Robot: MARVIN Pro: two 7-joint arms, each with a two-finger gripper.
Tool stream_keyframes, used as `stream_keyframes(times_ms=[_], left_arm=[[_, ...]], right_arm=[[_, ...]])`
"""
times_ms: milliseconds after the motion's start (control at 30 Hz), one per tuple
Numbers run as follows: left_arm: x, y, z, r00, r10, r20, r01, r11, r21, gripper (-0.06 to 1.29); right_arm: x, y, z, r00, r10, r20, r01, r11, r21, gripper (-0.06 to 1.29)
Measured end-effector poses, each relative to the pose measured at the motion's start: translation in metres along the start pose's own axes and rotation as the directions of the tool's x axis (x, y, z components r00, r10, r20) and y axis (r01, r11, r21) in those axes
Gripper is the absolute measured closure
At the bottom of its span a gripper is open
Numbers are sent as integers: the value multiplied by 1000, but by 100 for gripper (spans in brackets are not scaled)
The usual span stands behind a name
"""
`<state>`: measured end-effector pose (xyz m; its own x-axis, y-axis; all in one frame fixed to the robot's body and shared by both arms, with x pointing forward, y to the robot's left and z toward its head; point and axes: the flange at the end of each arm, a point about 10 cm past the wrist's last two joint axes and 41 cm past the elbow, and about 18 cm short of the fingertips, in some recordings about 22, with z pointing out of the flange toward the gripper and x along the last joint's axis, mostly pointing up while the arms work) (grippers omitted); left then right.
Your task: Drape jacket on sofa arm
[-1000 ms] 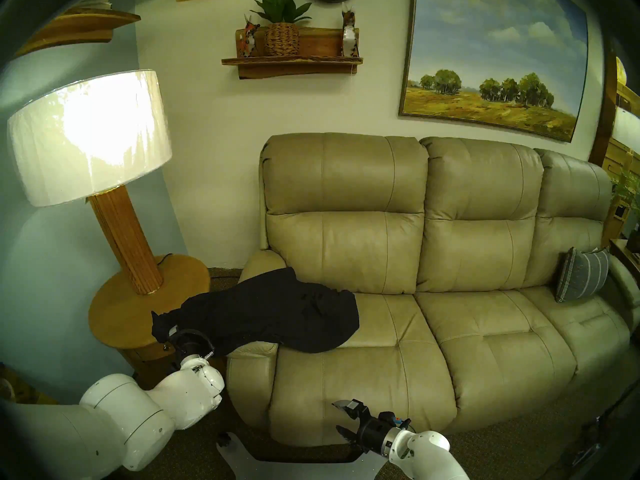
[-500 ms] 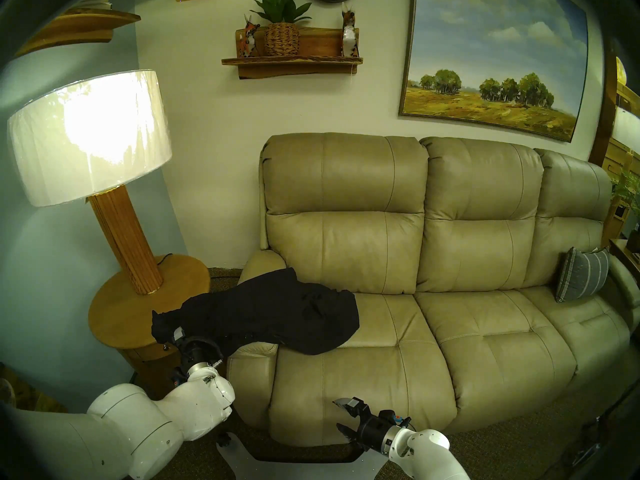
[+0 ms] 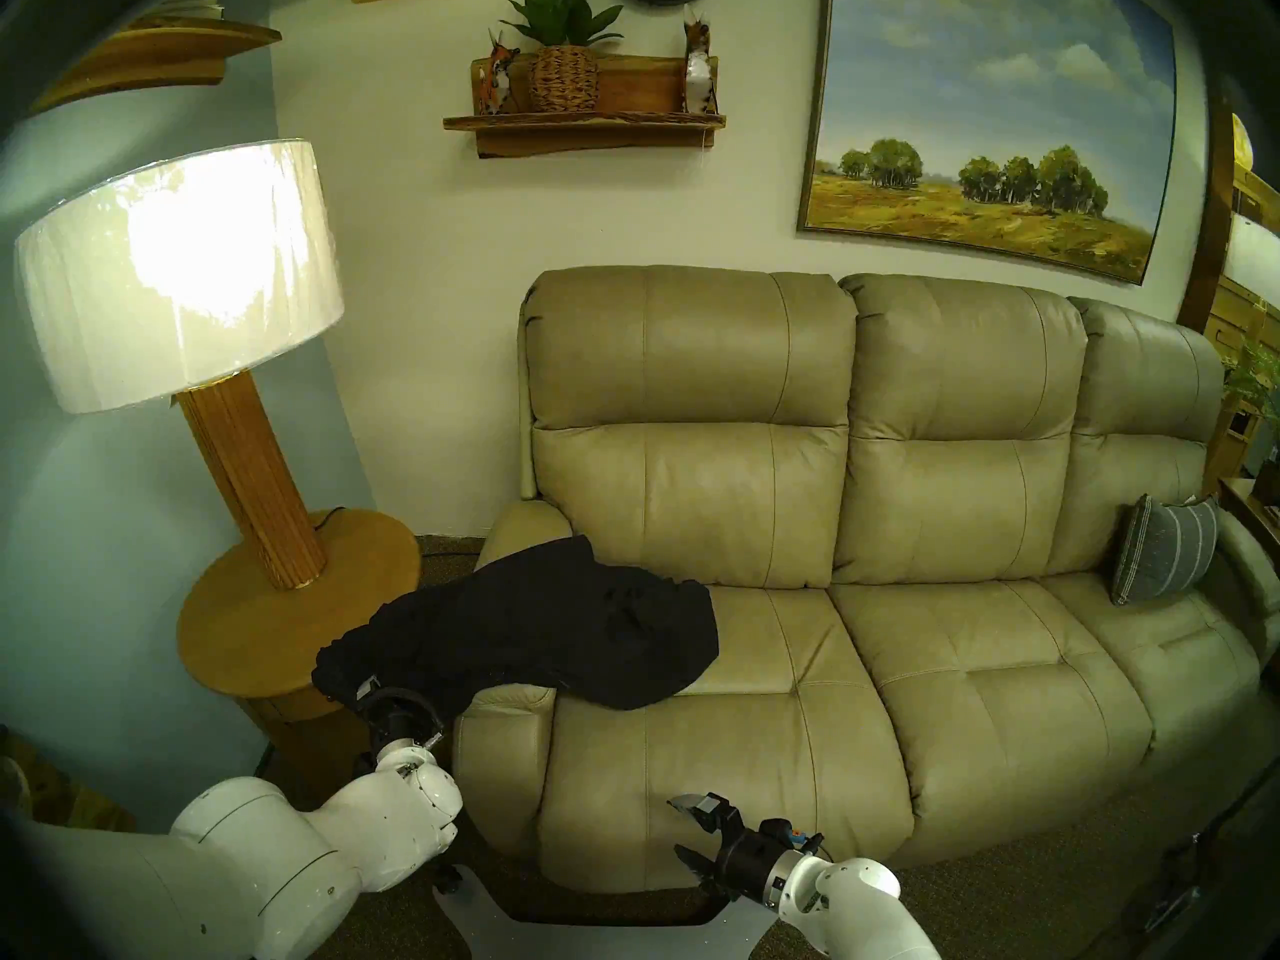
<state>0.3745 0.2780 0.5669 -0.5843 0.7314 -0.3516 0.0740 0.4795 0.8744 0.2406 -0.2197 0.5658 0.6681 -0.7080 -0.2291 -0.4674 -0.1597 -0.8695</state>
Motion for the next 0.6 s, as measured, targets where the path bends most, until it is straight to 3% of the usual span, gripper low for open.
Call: stream_keyframes(times_ms=[367, 600], left_arm=[[9, -21, -11, 1000, -6, 21, 3, 993, 120, 1], [10, -23, -19, 1000, 1, 24, -3, 998, 58, 1]], right_arm=[[1, 1, 1, 1000, 3, -2, -3, 1000, -1, -1], [1, 1, 2, 1000, 4, -4, -4, 1000, -3, -1]])
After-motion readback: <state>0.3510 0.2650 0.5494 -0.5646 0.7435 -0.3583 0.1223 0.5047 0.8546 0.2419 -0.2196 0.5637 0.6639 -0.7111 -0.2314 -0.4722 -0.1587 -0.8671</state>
